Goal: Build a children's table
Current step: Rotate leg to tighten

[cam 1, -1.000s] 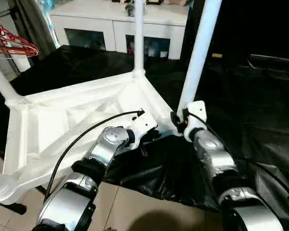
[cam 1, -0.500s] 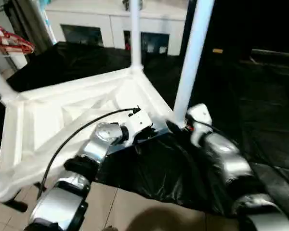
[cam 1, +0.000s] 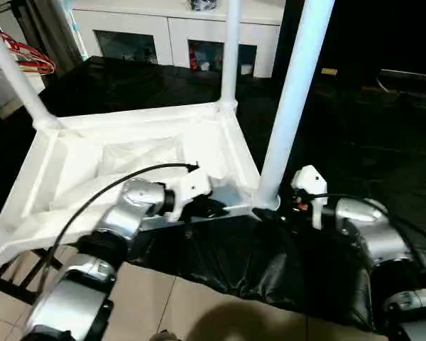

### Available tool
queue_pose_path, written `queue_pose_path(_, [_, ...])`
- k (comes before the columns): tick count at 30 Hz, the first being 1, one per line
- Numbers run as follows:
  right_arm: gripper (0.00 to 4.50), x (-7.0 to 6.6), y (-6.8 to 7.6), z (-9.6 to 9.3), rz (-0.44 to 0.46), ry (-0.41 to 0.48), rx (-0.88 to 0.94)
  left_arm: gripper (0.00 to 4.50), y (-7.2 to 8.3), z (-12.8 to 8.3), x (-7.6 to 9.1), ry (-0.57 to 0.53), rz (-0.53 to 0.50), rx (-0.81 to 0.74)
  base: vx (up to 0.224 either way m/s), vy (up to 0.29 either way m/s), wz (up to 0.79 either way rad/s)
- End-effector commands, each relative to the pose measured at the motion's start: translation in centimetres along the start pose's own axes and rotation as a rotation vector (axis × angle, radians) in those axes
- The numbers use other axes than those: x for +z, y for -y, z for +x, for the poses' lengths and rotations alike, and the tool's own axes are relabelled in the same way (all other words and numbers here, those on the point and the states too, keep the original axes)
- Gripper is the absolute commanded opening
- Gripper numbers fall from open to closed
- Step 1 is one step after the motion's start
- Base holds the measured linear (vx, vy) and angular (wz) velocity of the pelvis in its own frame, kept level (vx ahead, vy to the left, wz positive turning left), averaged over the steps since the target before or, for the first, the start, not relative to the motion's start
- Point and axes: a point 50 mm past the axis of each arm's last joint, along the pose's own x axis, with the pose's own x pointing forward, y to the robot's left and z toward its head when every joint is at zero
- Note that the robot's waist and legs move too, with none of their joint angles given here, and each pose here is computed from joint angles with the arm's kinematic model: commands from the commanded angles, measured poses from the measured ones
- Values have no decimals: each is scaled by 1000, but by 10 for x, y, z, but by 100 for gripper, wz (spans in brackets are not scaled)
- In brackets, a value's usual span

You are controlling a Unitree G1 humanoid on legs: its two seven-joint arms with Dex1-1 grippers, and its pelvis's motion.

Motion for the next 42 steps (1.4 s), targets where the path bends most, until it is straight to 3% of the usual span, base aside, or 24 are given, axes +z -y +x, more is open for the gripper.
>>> queue_pose_path(1, [405,5,0,2,-22,-5,36,0,3,0,12,68,52,-49,0,0,0])
queue_pose_path(8, [405,8,-3,2,-28,3,102,0,5,-7,5,35,53,-65,0,0,0])
queue_pose_path(13, [405,-3,-13,-19,-52,-59,134,0,-3,-1,9,30,66,4,0,0,0])
queue_pose_path(16, [405,-7,-16,-32,-41,-54,93,0,-4,3,14,45,68,0,0,0,0])
queue_pose_path(22, [405,-7,-21,-40,-34,-27,64,0,-3,5,16,59,71,-13,0,0,0])
queue_pose_path(30, [405,5,-20,-24,-59,14,31,0,2,5,10,53,71,-32,0,0,0])
queue_pose_path(34, [405,5,-15,-12,-34,6,3,0,3,4,8,48,65,-34,0,0,0])
queue_pose_path(42, [336,3,-11,-3,11,-23,7,0,4,2,4,38,52,-21,0,0,0])
